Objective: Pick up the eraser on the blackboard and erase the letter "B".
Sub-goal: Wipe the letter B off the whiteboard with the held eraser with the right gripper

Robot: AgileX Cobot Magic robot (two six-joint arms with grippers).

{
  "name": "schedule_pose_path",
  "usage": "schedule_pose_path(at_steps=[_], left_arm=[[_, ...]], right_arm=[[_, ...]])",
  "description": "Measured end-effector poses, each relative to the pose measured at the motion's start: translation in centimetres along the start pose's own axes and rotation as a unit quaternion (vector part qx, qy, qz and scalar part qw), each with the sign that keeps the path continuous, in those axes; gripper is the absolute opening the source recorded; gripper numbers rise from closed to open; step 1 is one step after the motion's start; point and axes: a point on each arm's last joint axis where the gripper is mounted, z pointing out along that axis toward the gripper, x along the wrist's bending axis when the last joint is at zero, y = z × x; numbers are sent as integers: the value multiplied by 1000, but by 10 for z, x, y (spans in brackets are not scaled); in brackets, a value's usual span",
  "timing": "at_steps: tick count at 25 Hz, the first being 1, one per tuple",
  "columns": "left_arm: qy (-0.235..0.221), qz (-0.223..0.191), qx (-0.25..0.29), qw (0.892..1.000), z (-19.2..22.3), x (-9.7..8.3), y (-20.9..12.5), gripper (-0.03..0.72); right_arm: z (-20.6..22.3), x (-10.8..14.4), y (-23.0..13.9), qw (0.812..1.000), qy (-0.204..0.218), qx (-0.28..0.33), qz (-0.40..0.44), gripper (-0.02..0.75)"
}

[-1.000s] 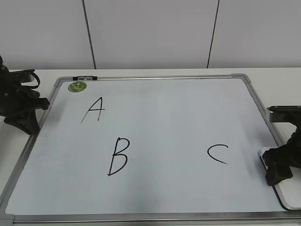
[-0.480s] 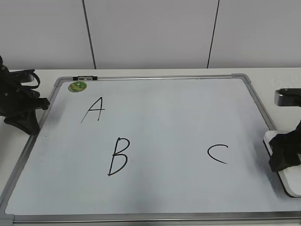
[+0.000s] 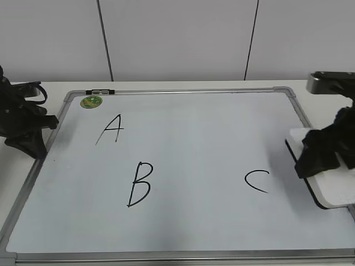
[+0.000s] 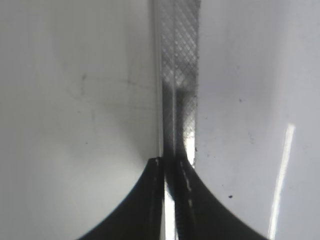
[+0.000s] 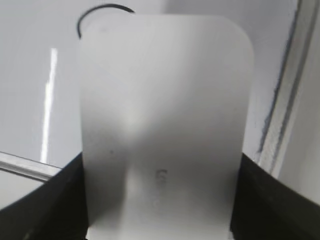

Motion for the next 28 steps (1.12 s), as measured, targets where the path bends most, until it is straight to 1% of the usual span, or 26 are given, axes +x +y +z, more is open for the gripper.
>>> schedule_pose_path(at_steps=[2, 6, 10, 13, 17, 20, 24, 28], left_arm=[[0, 0, 0, 1000, 0, 0, 0, 10], [0, 0, 0, 1000, 0, 0, 0, 10], [0, 0, 0, 1000, 0, 0, 0, 10], [0, 0, 0, 1000, 0, 0, 0, 10], [0, 0, 0, 1000, 0, 0, 0, 10], [0, 0, 0, 1000, 0, 0, 0, 10], [0, 0, 0, 1000, 0, 0, 0, 10], [0, 0, 0, 1000, 0, 0, 0, 10]], right_arm=[[-6, 16, 8, 999, 8, -7, -30, 544], [-19, 58, 24, 994, 27, -28, -102, 544], [-22, 100, 40, 986, 48, -25, -156, 544], [-14, 128, 51, 980, 60, -14, -189, 544], [8, 163, 64, 972, 71, 19, -223, 544], [26, 183, 73, 967, 61, 42, -244, 544], [49, 205, 84, 960, 34, 59, -271, 543], [72, 218, 96, 954, 13, 74, -289, 544]])
